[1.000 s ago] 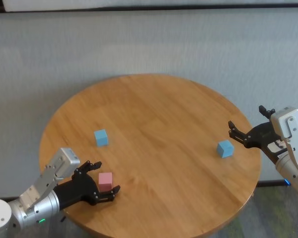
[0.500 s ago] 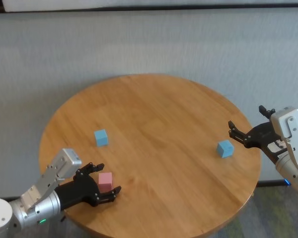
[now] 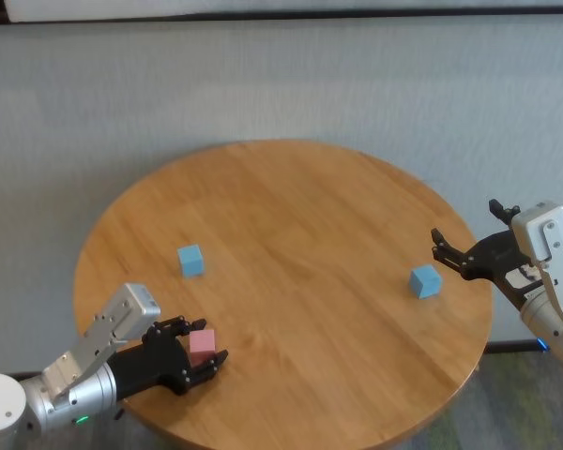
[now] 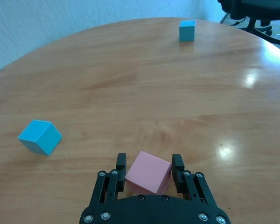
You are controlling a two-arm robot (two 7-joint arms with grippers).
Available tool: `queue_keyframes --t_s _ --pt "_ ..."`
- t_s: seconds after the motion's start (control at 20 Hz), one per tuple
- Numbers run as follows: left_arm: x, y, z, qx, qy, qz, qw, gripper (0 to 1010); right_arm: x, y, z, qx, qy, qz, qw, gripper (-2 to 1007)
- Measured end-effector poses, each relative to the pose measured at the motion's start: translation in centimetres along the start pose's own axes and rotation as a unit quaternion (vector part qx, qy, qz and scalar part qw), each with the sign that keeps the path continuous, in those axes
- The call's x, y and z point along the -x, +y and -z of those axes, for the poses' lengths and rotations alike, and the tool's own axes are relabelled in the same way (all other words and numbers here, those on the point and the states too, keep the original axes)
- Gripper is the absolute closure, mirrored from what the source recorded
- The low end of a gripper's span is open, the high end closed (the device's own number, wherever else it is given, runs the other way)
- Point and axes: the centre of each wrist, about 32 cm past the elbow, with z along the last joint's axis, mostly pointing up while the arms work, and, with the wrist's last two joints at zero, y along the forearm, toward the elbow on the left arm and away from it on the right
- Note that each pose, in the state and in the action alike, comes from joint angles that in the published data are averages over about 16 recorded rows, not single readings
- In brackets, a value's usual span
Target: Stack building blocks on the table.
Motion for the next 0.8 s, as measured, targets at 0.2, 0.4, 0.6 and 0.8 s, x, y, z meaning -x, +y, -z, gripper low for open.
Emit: queue_keyframes --t_s 0.2,0.4,0.6,0.8 --pt "0.02 0.03 -0.03 -0.002 0.001 0.0 1.0 400 0.0 0.0 0.0 0.0 0.0 0.0 1.0 0" --pt "0.01 0.15 -0.02 -0.002 0.004 -0.004 1.0 442 0.0 0.0 0.0 0.0 0.0 0.0 1.0 0" --pt "-0.12 0.3 -0.24 0.001 0.006 -0.013 0.9999 453 0.0 0.0 0.0 0.0 0.0 0.0 1.0 0" --pt "-0.57 0.23 -0.9 0.008 0.002 -0.023 0.9997 453 0.0 0.0 0.0 0.0 0.0 0.0 1.0 0"
